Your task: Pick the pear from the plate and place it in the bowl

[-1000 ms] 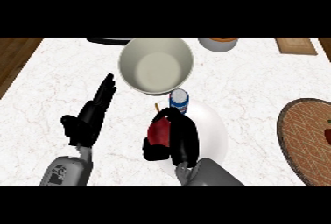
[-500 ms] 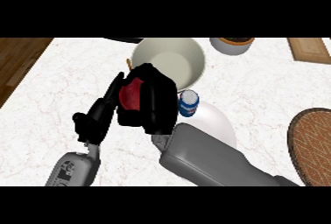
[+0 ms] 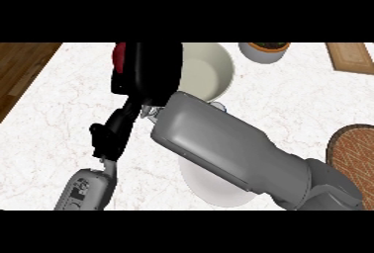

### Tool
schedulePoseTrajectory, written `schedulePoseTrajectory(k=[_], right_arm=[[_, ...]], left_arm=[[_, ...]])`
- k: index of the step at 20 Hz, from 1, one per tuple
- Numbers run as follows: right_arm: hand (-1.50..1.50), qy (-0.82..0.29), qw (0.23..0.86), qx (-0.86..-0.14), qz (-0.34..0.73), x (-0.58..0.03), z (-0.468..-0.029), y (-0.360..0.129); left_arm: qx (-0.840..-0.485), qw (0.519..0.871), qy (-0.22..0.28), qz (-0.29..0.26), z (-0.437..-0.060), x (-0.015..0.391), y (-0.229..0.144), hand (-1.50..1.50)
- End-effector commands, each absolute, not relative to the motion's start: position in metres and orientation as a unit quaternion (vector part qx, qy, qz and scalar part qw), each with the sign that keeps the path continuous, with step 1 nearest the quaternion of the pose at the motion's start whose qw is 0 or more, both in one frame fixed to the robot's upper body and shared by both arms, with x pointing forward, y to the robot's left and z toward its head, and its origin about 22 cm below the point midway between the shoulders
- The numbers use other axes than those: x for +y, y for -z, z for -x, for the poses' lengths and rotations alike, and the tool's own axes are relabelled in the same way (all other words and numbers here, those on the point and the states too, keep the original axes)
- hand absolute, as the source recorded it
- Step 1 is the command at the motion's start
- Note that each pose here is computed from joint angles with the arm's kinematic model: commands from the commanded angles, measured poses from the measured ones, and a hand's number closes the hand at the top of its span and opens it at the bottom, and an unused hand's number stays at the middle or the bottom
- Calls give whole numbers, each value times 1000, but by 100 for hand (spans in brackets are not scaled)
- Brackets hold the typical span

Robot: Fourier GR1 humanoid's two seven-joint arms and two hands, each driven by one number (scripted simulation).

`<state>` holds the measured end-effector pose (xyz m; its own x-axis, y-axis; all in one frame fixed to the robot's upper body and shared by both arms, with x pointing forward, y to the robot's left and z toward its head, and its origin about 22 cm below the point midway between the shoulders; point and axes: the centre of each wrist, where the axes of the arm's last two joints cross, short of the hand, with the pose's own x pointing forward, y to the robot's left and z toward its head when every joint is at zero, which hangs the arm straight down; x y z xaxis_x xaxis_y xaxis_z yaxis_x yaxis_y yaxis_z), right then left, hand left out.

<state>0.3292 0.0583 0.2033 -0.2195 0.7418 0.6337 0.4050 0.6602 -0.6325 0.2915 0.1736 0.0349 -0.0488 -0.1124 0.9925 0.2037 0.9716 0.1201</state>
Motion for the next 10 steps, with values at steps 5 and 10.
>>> schedulePoseTrajectory(k=[5, 10], right_arm=[[150, -89, 540, -718, 429, 82, -345, -275], [150, -67, 552, -698, 450, 82, -361, -288]], left_arm=[[-715, 689, 115, 30, -292, 168, -30, 0], [-724, 679, 118, 23, -299, 168, -37, 0]])
